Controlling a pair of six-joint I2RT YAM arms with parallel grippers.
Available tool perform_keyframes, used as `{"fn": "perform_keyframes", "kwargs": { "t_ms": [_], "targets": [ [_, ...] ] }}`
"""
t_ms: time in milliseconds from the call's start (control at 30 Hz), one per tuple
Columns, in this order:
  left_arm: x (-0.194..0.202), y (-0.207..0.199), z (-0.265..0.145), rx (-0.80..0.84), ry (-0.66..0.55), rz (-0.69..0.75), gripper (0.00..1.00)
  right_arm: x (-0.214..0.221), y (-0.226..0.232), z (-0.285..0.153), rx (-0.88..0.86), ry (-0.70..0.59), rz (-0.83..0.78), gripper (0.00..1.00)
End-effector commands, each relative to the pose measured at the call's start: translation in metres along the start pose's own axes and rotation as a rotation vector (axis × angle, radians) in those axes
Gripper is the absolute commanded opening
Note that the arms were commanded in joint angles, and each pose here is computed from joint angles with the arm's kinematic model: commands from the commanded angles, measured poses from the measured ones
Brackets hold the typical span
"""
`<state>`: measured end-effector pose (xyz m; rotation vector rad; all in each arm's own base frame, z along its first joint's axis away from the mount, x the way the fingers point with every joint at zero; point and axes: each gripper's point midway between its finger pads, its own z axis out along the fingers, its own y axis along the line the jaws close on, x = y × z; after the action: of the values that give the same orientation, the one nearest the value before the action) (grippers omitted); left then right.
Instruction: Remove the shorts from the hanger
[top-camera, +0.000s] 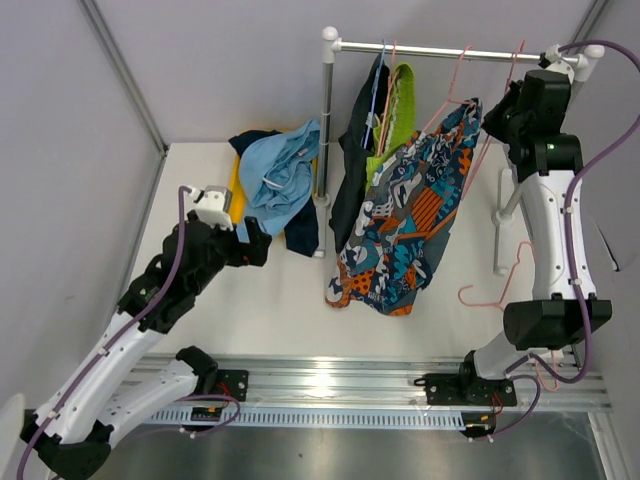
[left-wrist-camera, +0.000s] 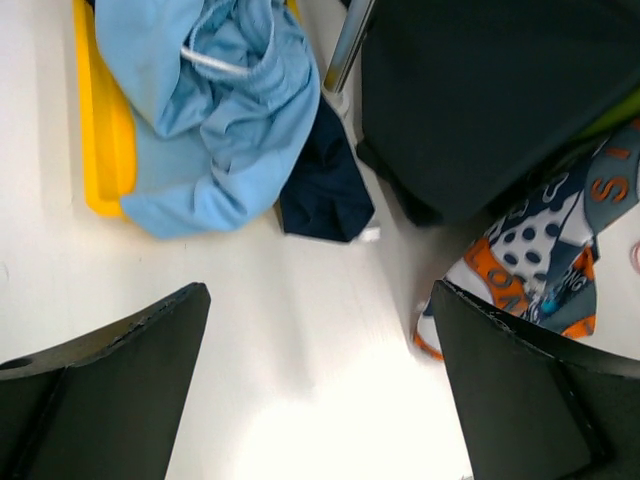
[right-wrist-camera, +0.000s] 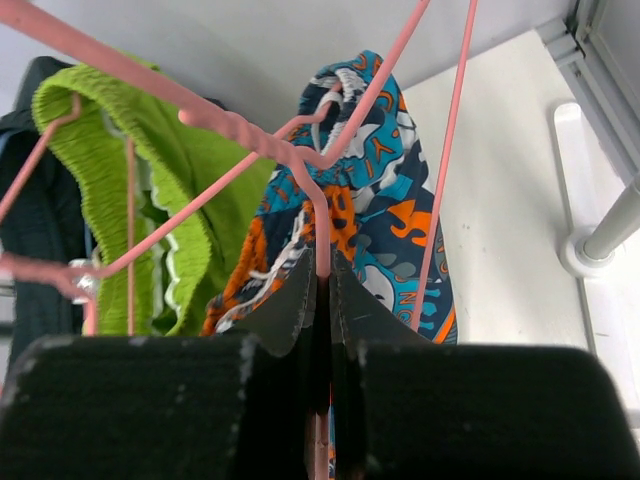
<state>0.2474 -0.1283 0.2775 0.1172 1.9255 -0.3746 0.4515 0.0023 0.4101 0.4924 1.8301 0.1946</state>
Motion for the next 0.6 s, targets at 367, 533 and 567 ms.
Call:
{"fn": "perform_keyframes", "kwargs": {
  "t_ms": [367, 533, 567],
  "targets": [
    [0.038, 0.017, -0.012, -0.026, 0.055, 0.052, 0.99, -0.031, -0.006, -0.054, 0.007, -0.121, 0.015, 0.85],
    [0.038, 0.016, -0.013, -0.016, 0.05, 0.052, 0.99, -0.052, -0.02, -0.098, 0.07, -0.194, 0.003, 0.99],
    [0.038, 0.015, -0.013, -0.013, 0.048, 0.052, 0.99, -0.056, -0.02, -0.104, 0.07, -0.208, 0.008, 0.99]
  ]
}}
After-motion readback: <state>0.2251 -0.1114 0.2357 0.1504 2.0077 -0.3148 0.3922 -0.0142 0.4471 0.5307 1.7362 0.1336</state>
